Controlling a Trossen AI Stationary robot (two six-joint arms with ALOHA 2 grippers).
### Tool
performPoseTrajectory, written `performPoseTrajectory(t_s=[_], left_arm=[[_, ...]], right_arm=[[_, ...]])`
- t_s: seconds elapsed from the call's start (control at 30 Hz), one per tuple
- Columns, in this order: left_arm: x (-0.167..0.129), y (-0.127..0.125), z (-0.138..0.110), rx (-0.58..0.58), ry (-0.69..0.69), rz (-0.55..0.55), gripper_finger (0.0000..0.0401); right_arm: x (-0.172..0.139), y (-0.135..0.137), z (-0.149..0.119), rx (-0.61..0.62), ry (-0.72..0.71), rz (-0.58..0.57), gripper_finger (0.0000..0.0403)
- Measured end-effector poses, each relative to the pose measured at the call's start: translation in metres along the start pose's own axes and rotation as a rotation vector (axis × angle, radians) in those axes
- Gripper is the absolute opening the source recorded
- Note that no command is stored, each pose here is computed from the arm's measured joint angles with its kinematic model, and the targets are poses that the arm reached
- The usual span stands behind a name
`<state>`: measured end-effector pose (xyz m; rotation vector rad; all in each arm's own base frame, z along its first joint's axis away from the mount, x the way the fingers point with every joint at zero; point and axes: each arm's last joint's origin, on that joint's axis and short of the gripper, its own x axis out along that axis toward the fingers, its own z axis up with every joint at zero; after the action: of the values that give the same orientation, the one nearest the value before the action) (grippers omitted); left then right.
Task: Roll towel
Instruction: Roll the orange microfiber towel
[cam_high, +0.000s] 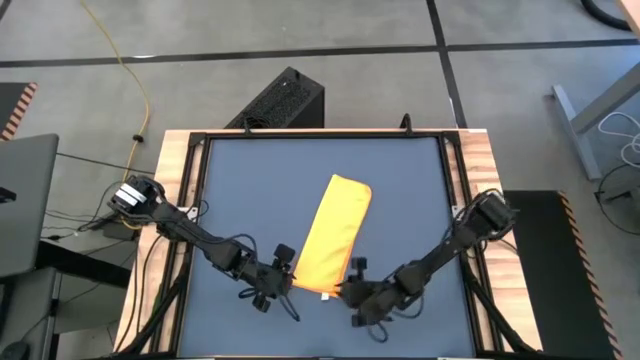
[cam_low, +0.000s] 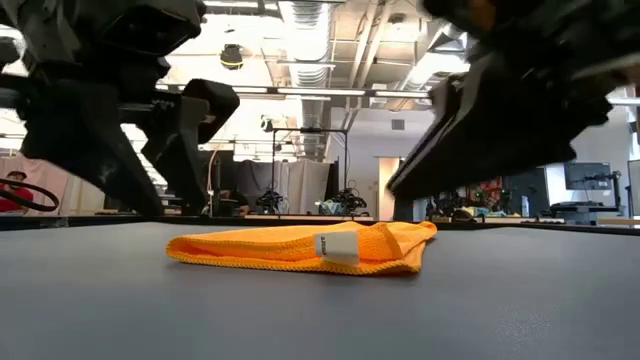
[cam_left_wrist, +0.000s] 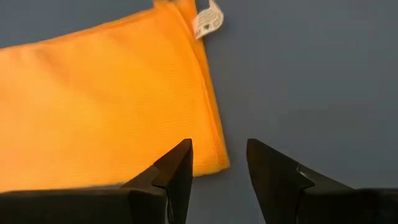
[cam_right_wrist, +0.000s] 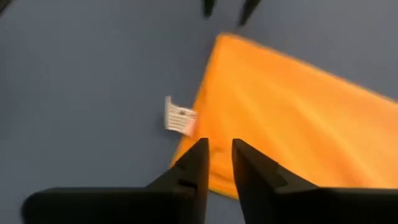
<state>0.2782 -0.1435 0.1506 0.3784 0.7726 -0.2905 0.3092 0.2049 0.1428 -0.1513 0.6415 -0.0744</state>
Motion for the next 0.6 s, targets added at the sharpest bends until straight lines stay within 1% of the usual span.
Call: performPoseTrajectory(t_s=[0.1, 0.2, 0.33, 0.43, 0.6], left_arm=[[0.001, -0.002, -0.004, 0.003, -0.014, 0.020, 0.0141], [0.001, -0.002, -0.004, 0.000, -0.019, 0.012, 0.0141], [0.001, -0.002, -0.002, -0.008, -0.030, 0.013, 0.0141], [0.001, -0.002, -0.002, -0.010, -0.032, 0.017, 0.0141], [0.001, -0.001, -0.002, -0.006, -0.030, 0.017, 0.0141]], right_arm=[[0.012, 0.009, 0.007, -0.046, 0.093, -0.015, 0.0137], [0.018, 0.014, 0.014, -0.089, 0.162, -0.033, 0.0173], [0.023, 0.015, 0.020, -0.091, 0.192, -0.035, 0.0207], [0.024, 0.012, 0.020, -0.084, 0.204, -0.029, 0.0217], [0.028, 0.006, 0.022, -0.065, 0.205, -0.042, 0.0216]])
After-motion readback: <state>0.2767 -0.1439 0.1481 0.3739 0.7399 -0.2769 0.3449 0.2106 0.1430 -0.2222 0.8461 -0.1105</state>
